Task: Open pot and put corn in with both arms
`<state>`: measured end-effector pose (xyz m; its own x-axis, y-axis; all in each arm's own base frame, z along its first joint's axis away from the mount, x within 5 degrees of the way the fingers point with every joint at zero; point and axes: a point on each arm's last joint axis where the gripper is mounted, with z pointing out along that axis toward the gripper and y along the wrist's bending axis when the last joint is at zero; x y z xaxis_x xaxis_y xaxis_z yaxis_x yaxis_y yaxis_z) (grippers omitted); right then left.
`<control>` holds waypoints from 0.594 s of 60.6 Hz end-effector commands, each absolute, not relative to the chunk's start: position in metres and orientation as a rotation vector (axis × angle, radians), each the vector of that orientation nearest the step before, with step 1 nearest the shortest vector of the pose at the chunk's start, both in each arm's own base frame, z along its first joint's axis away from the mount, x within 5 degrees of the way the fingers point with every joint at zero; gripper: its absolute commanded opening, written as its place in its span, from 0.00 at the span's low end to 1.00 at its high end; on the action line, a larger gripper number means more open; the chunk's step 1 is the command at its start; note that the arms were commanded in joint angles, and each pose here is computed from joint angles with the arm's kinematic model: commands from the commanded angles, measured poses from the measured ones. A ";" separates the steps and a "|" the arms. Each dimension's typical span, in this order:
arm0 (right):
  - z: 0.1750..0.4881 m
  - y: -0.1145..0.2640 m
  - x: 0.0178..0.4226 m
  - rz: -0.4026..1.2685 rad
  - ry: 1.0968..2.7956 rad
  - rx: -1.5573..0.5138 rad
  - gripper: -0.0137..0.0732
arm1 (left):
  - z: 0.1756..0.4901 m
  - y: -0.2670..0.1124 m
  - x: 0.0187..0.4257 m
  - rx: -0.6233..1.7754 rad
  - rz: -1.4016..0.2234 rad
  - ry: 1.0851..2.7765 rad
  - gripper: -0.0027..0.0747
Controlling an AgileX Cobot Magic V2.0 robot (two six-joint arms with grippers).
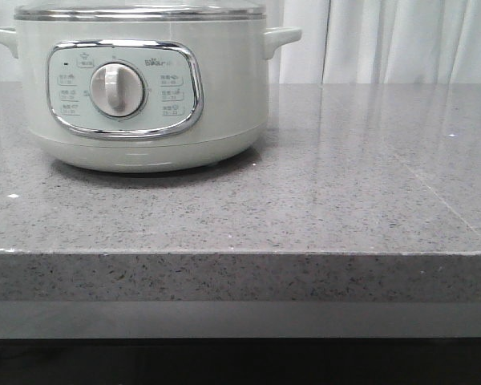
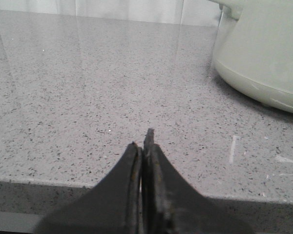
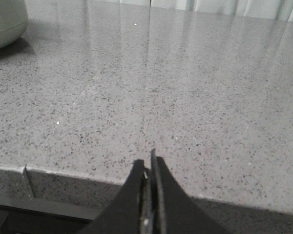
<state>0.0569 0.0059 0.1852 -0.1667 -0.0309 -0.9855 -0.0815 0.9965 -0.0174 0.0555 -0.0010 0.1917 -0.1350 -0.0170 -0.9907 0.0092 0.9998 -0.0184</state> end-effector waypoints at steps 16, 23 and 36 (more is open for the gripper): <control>0.191 0.005 0.055 0.021 1.639 -0.080 0.08 | 0.199 -0.001 0.054 -0.018 -0.029 1.606 0.01; 0.191 0.005 0.055 0.021 1.639 -0.080 0.08 | 0.199 -0.001 0.054 -0.018 -0.029 1.606 0.01; 0.191 0.005 0.055 0.021 1.639 -0.080 0.08 | 0.199 -0.001 0.054 -0.018 -0.029 1.606 0.01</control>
<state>0.0554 0.0061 0.1830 -0.1631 -0.0313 -0.9861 -0.0839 0.9963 -0.0178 0.0555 -0.0010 0.1917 -0.1350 -0.0170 -0.9907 0.0092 0.9998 -0.0184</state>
